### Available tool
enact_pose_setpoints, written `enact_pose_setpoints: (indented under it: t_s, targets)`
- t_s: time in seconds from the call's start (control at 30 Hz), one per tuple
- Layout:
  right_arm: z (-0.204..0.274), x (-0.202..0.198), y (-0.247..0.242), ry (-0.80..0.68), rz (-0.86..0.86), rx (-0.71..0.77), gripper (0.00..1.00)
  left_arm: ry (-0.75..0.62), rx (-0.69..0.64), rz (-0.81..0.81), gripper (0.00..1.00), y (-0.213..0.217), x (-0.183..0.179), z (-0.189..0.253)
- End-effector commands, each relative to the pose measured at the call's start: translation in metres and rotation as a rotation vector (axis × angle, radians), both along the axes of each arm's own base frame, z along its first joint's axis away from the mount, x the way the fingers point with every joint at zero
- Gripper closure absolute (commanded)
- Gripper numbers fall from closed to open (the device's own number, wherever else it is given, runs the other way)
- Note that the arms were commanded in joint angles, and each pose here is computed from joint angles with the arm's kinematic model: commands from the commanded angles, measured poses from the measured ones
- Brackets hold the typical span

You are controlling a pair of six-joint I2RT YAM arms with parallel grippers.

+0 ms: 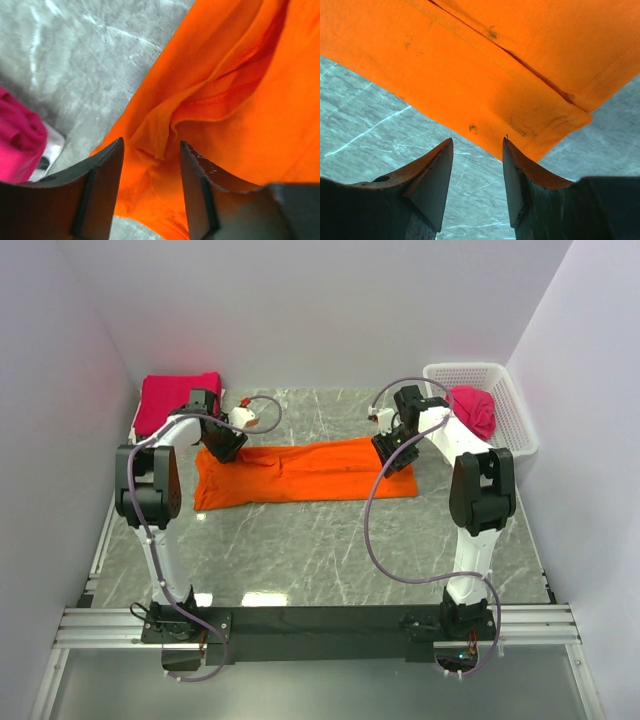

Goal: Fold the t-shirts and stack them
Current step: Fold the tshirt

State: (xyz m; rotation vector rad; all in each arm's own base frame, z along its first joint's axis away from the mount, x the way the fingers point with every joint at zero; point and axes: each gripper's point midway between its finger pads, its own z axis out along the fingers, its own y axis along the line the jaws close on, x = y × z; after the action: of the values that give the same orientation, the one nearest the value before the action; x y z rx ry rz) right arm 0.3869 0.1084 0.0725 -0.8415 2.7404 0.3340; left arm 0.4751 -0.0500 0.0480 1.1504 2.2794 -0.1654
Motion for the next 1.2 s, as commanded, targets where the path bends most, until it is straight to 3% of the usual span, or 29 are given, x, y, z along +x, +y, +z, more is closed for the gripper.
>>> enact_pose_setpoints:
  t_s: [0.0,0.27,0.47,0.53,0.67,0.77,0.93,1.17]
  targets:
    - [0.007,0.007,-0.003,-0.017,-0.010,0.001,0.49,-0.025,0.011,-0.017,0.48,-0.002,0.015,0.002]
    - [0.005,0.006,-0.004,-0.012,-0.012,0.000,0.49,-0.051,-0.003,-0.016,0.60,-0.005,0.025,0.012]
    - [0.006,0.007,-0.003,-0.015,-0.008,0.005,0.49,-0.072,0.011,-0.016,0.61,-0.003,0.028,0.023]
    - [0.005,0.007,-0.003,-0.015,-0.010,0.006,0.50,-0.062,0.013,-0.020,0.67,-0.003,0.026,0.022]
    - [0.005,0.006,-0.004,-0.016,-0.008,0.004,0.50,-0.039,0.016,-0.040,0.90,-0.004,0.024,0.021]
    - [0.006,0.006,-0.006,-0.018,-0.009,0.004,0.50,-0.030,0.006,-0.049,0.99,-0.007,0.021,0.028]
    - [0.007,0.005,-0.005,-0.021,-0.007,0.009,0.50,-0.019,0.022,-0.084,0.99,-0.009,0.006,0.052]
    - [0.007,0.002,-0.008,-0.025,-0.003,0.006,0.50,0.076,0.056,-0.152,0.99,-0.010,-0.047,0.054]
